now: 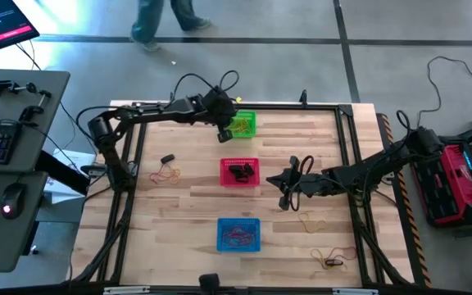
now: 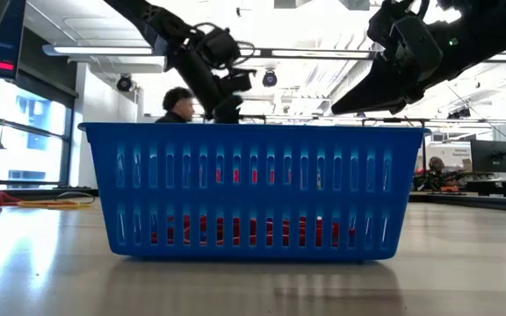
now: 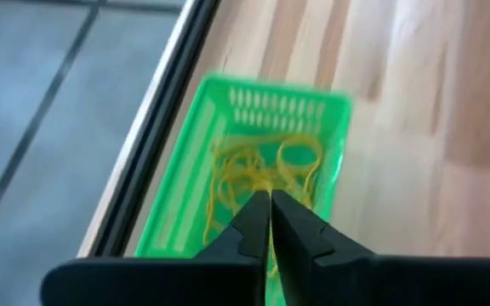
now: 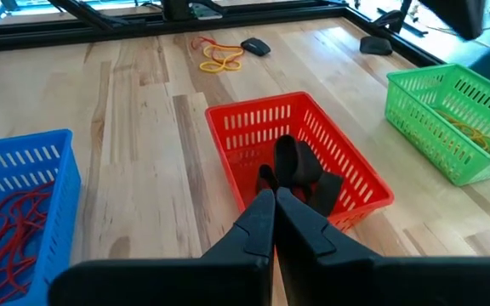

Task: Sort rubber bands into baskets
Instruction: Put the yellow rubber band into the green bin

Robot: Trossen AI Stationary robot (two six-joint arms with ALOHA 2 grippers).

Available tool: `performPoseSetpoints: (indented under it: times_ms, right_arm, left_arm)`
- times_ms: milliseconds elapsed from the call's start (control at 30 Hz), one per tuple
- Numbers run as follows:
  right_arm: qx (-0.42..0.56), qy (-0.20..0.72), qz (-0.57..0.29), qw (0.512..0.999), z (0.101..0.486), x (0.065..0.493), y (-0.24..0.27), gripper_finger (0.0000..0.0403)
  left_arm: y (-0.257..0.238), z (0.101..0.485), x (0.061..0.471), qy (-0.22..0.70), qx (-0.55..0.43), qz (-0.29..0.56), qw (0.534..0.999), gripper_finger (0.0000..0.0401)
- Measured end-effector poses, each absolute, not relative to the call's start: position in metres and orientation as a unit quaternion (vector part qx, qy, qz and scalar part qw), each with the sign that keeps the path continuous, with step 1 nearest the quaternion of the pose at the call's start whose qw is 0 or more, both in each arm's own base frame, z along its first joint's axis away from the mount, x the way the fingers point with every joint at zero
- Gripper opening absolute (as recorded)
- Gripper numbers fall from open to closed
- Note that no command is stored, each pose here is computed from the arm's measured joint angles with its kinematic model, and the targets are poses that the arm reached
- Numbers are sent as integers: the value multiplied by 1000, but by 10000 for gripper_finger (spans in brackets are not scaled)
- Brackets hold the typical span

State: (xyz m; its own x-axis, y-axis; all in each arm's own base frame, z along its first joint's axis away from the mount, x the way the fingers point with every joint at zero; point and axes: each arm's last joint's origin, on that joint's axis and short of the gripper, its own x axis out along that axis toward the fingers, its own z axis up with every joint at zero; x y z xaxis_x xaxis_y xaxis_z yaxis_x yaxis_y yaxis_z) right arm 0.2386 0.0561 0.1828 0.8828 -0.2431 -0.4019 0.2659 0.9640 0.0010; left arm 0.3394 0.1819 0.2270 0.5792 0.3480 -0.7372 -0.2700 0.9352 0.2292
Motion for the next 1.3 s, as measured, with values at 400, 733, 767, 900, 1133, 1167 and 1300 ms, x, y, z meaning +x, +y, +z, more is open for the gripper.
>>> performPoseSetpoints:
  times_ms: [400,733,767,900,1133,1167,1300]
  right_arm:
    - [20,204,-138,969,183,238,56,0]
    - [15,204,-140,969,183,238,55,0]
    - [15,204,-140,969,183,238,55,0]
    - [14,206,-140,968,182,238,55,0]
    - [14,204,-148,968,182,238,55,0]
    - [15,204,-148,968,182,238,55,0]
    - [17,204,-148,968,182,238,55,0]
  left_arm:
    - [166,237,355,369,49,178,911,1]
    - [156,223,354,297,53,208,930,0]
    - [155,219,351,285,51,212,934,0]
    - [146,201,335,280,51,212,935,0]
    - [121,193,303,259,54,201,943,0]
    - [116,194,299,246,55,199,947,0]
    - [96,199,282,198,62,194,959,0]
